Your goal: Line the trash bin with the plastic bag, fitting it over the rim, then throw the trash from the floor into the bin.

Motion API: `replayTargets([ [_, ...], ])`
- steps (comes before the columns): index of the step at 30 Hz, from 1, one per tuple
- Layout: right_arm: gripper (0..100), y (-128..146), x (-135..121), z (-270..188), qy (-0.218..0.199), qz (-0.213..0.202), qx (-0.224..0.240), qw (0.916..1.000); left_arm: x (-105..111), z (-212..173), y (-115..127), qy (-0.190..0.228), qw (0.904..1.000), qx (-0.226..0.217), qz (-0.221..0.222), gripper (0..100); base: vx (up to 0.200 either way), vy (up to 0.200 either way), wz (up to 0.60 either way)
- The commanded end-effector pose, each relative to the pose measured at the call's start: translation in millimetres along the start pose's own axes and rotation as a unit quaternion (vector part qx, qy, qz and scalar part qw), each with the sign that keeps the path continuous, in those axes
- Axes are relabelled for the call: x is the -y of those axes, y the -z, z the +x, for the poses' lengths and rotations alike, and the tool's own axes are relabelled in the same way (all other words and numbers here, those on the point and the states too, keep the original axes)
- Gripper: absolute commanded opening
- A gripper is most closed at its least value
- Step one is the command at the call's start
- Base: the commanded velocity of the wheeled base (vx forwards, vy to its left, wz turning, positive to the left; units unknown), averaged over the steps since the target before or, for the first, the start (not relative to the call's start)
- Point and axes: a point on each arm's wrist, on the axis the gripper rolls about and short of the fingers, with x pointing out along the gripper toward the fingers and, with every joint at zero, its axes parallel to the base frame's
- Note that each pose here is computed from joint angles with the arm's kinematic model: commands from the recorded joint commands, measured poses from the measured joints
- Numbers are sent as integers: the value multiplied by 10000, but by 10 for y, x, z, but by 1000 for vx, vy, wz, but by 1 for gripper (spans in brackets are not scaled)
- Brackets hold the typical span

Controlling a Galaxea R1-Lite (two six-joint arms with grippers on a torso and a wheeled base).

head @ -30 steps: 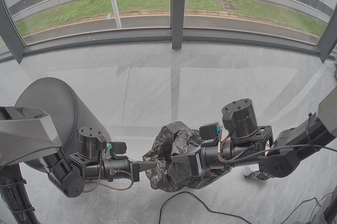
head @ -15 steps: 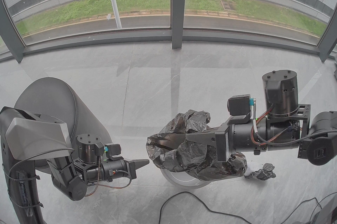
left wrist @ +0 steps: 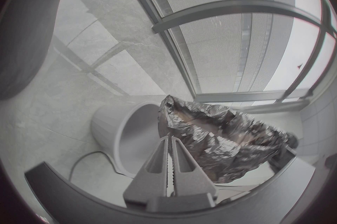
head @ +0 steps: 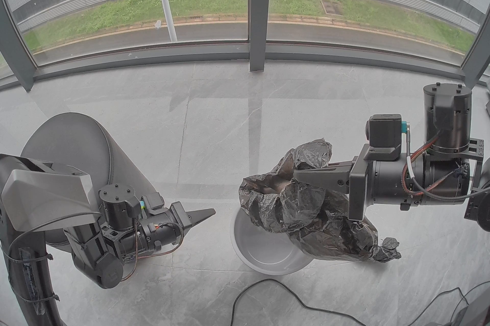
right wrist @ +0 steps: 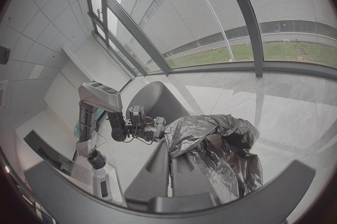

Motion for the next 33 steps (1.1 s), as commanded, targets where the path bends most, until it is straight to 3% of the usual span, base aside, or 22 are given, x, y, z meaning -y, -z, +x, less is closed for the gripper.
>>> replayTargets([
  [1, 0, -28, -61, -229, 26, -148, 188, 9997, 316, -61, -150, 616, 9979, 85, -200, 0, 0, 0, 0],
  [8, 0, -151, -139, -362, -43, -292, 488, 9984, 413, -1, -41, 759, 9964, -160, -347, 0, 0, 0, 0],
  [9, 0, -175, -144, -378, -40, -341, 539, 9980, 417, 21, -44, 782, 9962, -165, -356, 100, 0, 0, 0],
  [16, 0, -468, -208, -447, -84, -603, 965, 9935, 404, 138, -89, 875, 9953, -144, -377, 100, 0, 0, 0],
  [23, 0, -603, -272, -544, -82, -561, 828, 9949, 360, 182, -109, 860, 9955, -126, -384, 100, 0, 0, 0],
  [28, 0, -687, -307, -613, -95, -628, 1006, 9929, 378, 290, -154, 995, 9944, -97, -349, 100, 0, 0, 0],
  [33, 0, -741, -334, -671, -107, -692, 1177, 9906, 427, 348, -165, 1114, 9917, -137, -626, 100, 0, 0, 0],
])
